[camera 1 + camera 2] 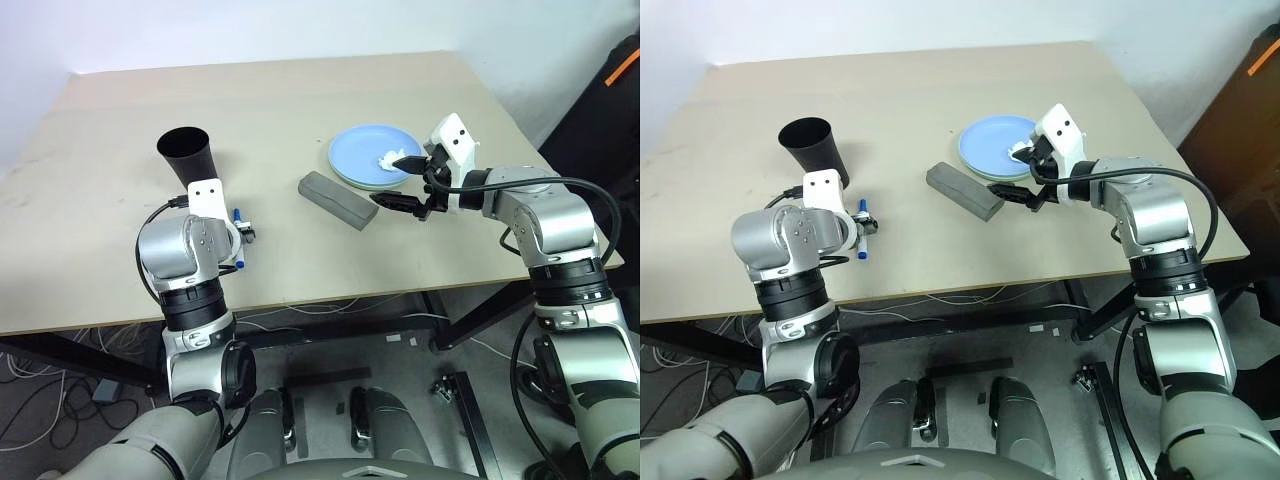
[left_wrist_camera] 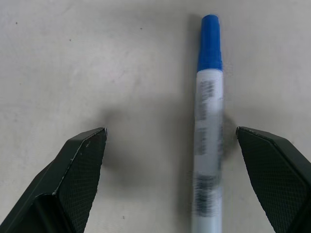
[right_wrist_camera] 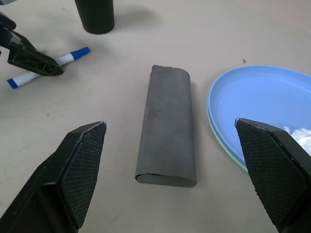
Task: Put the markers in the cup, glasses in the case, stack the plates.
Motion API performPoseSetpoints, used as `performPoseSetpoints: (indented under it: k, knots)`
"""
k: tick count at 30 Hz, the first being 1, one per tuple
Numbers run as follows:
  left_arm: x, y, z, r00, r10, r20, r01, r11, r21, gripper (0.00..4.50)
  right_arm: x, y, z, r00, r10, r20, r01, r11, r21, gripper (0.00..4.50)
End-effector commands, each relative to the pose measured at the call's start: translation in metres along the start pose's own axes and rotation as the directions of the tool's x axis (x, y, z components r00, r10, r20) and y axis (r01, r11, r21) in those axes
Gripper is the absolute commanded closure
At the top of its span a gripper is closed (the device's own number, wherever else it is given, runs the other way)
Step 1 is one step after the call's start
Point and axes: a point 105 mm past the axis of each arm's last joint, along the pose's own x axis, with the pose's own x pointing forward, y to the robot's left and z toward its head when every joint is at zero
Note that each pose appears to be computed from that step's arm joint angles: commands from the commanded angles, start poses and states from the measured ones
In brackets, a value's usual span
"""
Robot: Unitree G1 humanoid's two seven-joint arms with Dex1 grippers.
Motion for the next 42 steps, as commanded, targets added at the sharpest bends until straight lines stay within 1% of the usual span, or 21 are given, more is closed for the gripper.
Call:
performPoseSetpoints:
  k: [1, 3, 5, 7, 10, 14, 17, 19, 20, 22, 23, 26, 29, 31, 33, 35, 38, 40, 42]
  knots:
    - [0.002, 0.005, 0.008, 1.0, 0.015, 0.006, -0.015, 1.0, -0.015, 0.03, -0.003, -0.002, 0.016, 0.999, -0.013, 0.04, 0.014, 0.999, -0.035, 0.0]
    - [0.004, 0.003, 0.008, 1.0, 0.006, 0.005, -0.007, 1.0, 0.017, 0.03, -0.003, -0.002, 0.016, 0.999, -0.013, 0.041, 0.014, 0.999, -0.032, 0.0]
    - [0.008, 0.004, 0.001, 0.999, 0.006, -0.047, -0.004, 1.0, 0.026, 0.03, -0.003, -0.002, 0.016, 0.999, -0.014, 0.041, 0.015, 0.999, -0.031, 0.0]
    - [0.011, 0.005, -0.003, 0.997, 0.013, -0.07, -0.01, 0.999, 0.042, 0.03, -0.003, -0.003, 0.017, 0.999, -0.016, 0.042, 0.017, 0.999, -0.028, 0.0]
    - [0.012, 0.001, -0.01, 0.995, -0.015, -0.101, 0.023, 0.996, 0.083, 0.03, -0.003, -0.004, 0.017, 0.999, -0.022, 0.043, 0.023, 0.999, -0.023, 0.0]
    - [0.013, -0.001, -0.007, 0.995, -0.036, -0.089, 0.043, 0.996, 0.083, 0.03, -0.004, -0.005, 0.017, 0.998, -0.032, 0.045, 0.033, 0.999, -0.025, 0.0]
    - [0.013, -0.002, -0.004, 0.996, -0.042, -0.078, 0.053, 0.988, 0.145, 0.03, -0.004, -0.006, 0.017, 0.998, -0.04, 0.047, 0.041, 0.999, -0.021, 0.0]
    - [0.015, -0.003, -0.008, 0.993, -0.066, -0.093, 0.082, 0.981, 0.174, 0.03, -0.004, -0.006, 0.016, 0.998, -0.044, 0.047, 0.045, 0.999, -0.02, 0.0]
    - [0.016, -0.007, -0.011, 0.988, -0.114, -0.109, 0.13, 0.979, 0.159, 0.03, -0.004, -0.006, 0.016, 0.998, -0.046, 0.046, 0.047, 0.999, -0.021, 0.0]
    - [0.016, -0.006, -0.015, 0.986, -0.116, -0.123, 0.131, 0.984, 0.123, 0.03, -0.002, -0.005, 0.015, 0.998, -0.046, 0.042, 0.047, 0.999, -0.026, 0.0]
    - [0.017, -0.005, -0.015, 0.987, -0.105, -0.126, 0.119, 0.987, 0.111, 0.4, -0.001, -0.005, 0.014, 0.998, -0.046, 0.04, 0.047, 0.998, -0.028, 0.0]
    - [0.017, -0.005, -0.017, 0.987, -0.095, -0.133, 0.108, 0.99, 0.09, 1.22, -0.001, -0.004, 0.013, 0.998, -0.047, 0.036, 0.048, 0.998, -0.03, 0.0]
    - [0.017, -0.004, -0.02, 0.982, -0.099, -0.159, 0.103, 0.995, 0.017, 2.28, -0.001, -0.004, 0.012, 0.998, -0.049, 0.031, 0.051, 0.998, -0.035, 0.0]
    - [0.017, -0.002, -0.019, 0.983, -0.088, -0.16, 0.089, 0.996, -0.001, 2.88, -0.002, -0.005, 0.011, 0.998, -0.051, 0.028, 0.052, 0.998, -0.036, 0.0]
    - [0.018, -0.002, -0.02, 0.981, -0.088, -0.17, 0.085, 0.996, -0.027, 3.57, -0.002, -0.005, 0.011, 0.998, -0.052, 0.028, 0.053, 0.998, -0.034, 0.0]
    - [0.019, 0.0, -0.02, 0.982, -0.077, -0.174, 0.073, 0.997, -0.026, 4.17, -0.002, -0.005, 0.011, 0.998, -0.052, 0.029, 0.053, 0.998, -0.033, 0.0]
    - [0.022, 0.015, -0.023, 0.985, 0.013, -0.169, -0.01, 1.0, 0.019, 4.22, -0.001, -0.005, 0.013, 0.998, -0.052, 0.033, 0.053, 0.998, -0.031, 0.0]
    - [0.024, 0.022, -0.023, 0.988, 0.042, -0.152, -0.035, 0.998, 0.046, 4.22, -0.001, -0.005, 0.013, 0.998, -0.051, 0.036, 0.052, 0.998, -0.029, 0.0]
    - [0.023, 0.027, -0.008, 0.998, 0.05, -0.037, -0.043, 0.985, 0.166, 4.22, -0.001, -0.005, 0.012, 0.998, -0.049, 0.037, 0.05, 0.998, -0.028, 0.0]
